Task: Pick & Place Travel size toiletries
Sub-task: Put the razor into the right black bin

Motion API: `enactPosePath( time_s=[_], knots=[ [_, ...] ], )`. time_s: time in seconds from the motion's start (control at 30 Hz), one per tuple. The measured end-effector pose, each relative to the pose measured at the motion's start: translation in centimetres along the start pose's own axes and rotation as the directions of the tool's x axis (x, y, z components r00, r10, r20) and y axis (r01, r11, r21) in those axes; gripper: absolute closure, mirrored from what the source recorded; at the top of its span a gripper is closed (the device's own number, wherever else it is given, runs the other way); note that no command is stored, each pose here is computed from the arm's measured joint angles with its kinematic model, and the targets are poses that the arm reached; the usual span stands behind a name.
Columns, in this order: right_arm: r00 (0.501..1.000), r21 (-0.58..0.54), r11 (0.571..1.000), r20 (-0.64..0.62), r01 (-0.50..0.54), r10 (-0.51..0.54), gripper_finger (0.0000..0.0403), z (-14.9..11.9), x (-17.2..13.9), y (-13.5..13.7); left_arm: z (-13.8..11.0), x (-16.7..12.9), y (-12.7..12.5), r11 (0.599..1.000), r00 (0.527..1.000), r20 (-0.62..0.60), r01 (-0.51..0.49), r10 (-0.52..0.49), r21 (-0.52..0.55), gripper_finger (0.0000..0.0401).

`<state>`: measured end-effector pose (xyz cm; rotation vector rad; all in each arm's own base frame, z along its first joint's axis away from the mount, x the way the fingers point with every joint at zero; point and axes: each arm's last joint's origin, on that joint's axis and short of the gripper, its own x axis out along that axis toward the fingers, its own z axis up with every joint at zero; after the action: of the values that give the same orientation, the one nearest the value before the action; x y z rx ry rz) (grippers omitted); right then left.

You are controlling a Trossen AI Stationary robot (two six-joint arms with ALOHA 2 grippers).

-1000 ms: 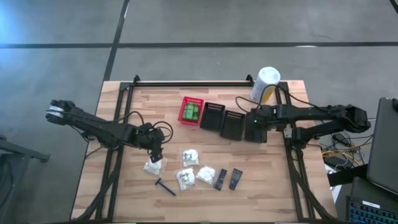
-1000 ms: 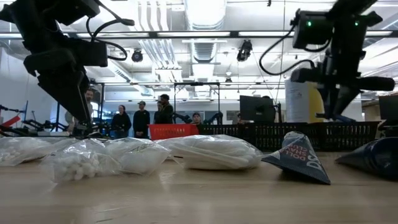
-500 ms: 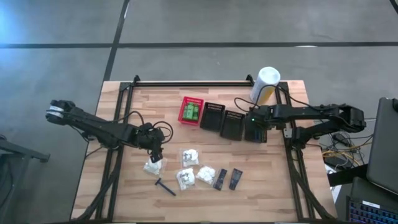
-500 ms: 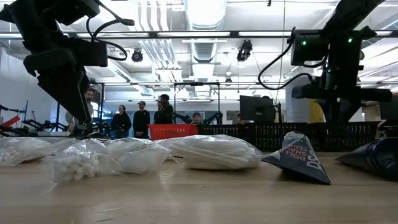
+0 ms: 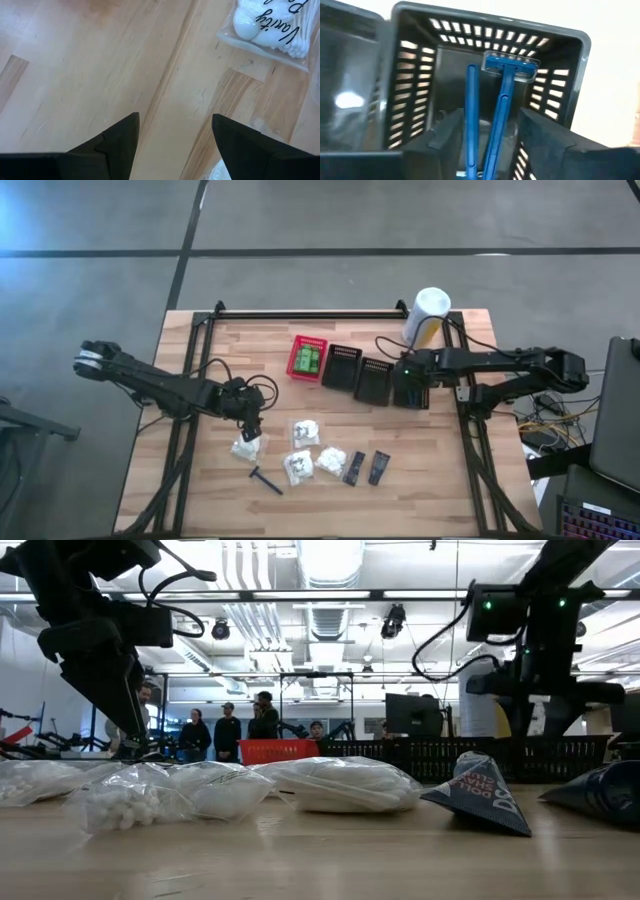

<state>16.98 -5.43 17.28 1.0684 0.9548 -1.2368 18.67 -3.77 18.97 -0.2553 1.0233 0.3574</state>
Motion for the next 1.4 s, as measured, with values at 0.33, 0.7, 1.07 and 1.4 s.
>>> enactPosePath(
  time_s=[0.33, 0.7, 1.07, 1.4],
  knots=[
    [0.950, -0.163, 0.939, 0.032, -0.301, 0.310, 0.0157, -1.0, -4.1, 4.4, 0.0, 0.0, 0.0, 1.000, 1.000, 0.000, 0.000, 0.000, 0.000, 0.0146],
    [0.895, -0.449, 0.783, -0.104, -0.431, 0.433, 0.0162, -5.6, -4.9, 12.3, 0.0, 0.0, 0.0, 1.000, 1.000, 0.000, -0.001, 0.001, 0.000, 0.0146],
    [0.880, -0.595, 0.653, -0.244, -0.468, 0.407, 0.0183, -8.2, -3.0, 20.7, 0.0, 0.0, 0.0, 1.000, 1.000, 0.000, -0.001, 0.001, 0.000, 0.0146],
    [0.865, -0.633, 0.609, -0.218, -0.478, 0.452, 0.0165, -9.2, -3.8, 23.4, 0.0, 0.0, 0.0, 1.000, 1.000, 0.001, -0.002, 0.002, -0.001, 0.0146]
  ],
)
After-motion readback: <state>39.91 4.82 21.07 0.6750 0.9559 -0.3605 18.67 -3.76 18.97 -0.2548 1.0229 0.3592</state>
